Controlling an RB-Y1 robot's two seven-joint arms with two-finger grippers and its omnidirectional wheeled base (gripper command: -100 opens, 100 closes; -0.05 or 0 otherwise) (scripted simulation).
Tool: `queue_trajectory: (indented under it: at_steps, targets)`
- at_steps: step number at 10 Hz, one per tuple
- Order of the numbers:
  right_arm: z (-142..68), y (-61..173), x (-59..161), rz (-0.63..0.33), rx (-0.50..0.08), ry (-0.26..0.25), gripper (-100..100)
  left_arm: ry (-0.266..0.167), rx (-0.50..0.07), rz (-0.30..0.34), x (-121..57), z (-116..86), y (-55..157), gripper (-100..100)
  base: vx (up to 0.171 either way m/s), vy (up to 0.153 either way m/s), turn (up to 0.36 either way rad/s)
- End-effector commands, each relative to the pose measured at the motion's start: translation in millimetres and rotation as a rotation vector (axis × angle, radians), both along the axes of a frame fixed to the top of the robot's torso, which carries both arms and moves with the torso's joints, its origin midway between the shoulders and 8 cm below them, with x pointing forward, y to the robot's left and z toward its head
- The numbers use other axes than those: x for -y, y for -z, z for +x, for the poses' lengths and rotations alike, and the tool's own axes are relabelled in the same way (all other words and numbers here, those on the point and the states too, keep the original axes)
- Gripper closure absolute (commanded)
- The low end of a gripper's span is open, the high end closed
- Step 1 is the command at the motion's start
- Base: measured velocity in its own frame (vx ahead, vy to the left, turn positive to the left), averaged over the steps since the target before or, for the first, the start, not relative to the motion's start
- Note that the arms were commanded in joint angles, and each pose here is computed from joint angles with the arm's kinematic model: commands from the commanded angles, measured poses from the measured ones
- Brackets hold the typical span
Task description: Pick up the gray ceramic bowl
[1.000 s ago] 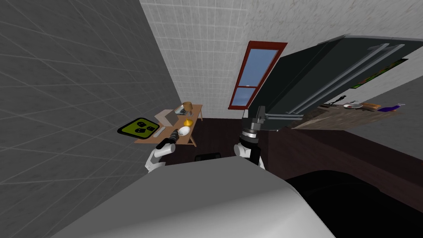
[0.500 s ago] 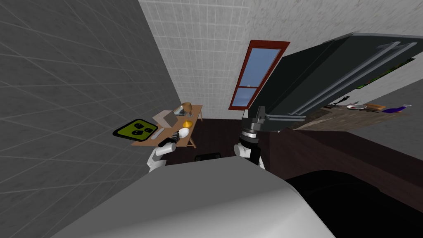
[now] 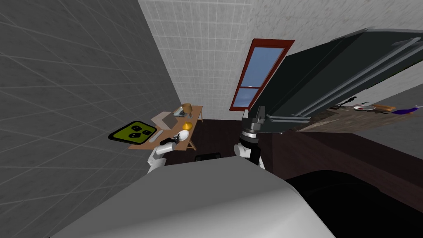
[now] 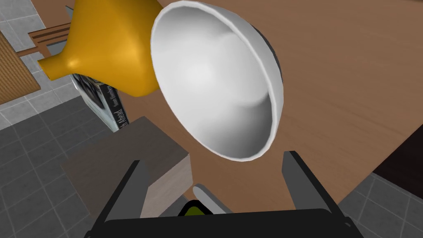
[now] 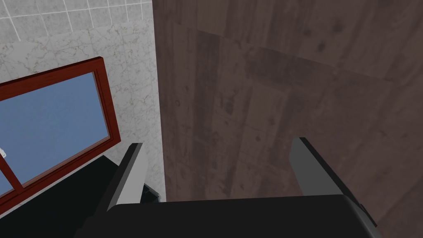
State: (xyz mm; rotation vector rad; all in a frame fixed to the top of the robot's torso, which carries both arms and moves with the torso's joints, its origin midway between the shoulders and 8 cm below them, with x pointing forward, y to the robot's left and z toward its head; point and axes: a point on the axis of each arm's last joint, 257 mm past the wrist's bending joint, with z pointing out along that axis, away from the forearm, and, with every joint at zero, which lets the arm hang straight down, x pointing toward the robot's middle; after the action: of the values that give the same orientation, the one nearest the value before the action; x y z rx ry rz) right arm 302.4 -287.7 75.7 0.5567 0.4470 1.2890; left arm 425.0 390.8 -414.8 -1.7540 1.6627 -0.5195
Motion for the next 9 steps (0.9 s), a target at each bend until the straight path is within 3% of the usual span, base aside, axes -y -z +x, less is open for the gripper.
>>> queue_trajectory:
  at_steps: [1, 7, 8, 9]
  targets:
    - [0, 0, 0, 0.000, 0.000, 0.000, 0, 0.000, -0.035, -0.001, -0.8, -6, 7, -100, 0.077, -0.001, 0.007]
    - [0, 0, 0, 0.000, 0.000, 0.000, 0, -0.004, -0.239, -0.005, -10.2, -48, 54, -100, 0.075, -0.002, 0.004]
    - [0, 0, 0, 0.000, 0.000, 0.000, 0, -0.008, -0.288, -0.014, -9.4, -65, 68, -100, 0.056, -0.003, -0.007]
    - [0, 0, 0, 0.000, 0.000, 0.000, 0, -0.006, -0.259, -0.009, -9.7, -56, 61, -100, 0.023, -0.003, 0.002]
